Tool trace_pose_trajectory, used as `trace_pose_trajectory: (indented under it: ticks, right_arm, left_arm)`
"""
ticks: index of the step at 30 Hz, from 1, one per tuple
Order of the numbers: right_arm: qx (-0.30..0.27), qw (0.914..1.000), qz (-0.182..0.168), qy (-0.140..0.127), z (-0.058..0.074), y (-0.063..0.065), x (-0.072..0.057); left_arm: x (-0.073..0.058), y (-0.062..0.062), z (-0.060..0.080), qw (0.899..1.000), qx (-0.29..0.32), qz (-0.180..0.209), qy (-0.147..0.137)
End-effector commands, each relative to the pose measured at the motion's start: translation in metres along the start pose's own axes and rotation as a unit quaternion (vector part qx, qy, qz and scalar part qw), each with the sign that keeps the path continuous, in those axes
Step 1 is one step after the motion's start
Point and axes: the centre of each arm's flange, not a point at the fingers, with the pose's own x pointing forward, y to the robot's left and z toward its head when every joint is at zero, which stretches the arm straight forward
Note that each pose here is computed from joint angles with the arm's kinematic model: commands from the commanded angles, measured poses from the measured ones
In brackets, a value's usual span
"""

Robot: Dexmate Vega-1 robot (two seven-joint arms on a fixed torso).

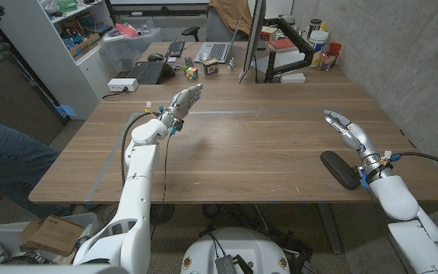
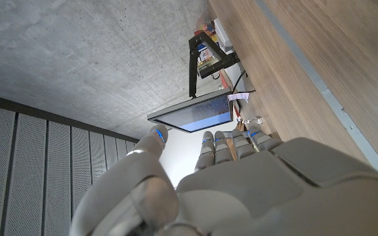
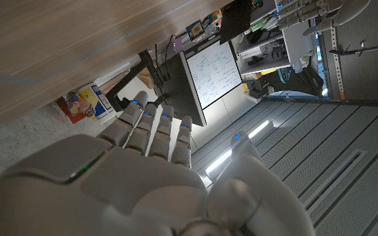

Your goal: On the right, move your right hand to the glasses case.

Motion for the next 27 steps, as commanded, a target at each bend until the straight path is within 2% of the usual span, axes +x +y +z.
trace_pose_trajectory:
  ticks: [1, 11, 27]
  right_arm:
    - [-0.039, 0.9992, -0.006, -0.002, 0.0062, 0.0027, -0.0069]
    - [-0.062, 0.9980, -0.004, 0.005, 0.0077, 0.0052, -0.0094]
    - [-0.116, 0.9933, 0.002, -0.001, 0.0111, 0.0050, -0.0083]
  left_arm:
    - [0.0030, 0.0023, 0.0012, 1.000, 0.005, -0.004, -0.001]
    - [0.0078, 0.0047, 0.0020, 1.000, 0.003, -0.008, -0.003]
    - [0.0110, 0.0080, 0.0012, 1.000, 0.004, -0.008, -0.004]
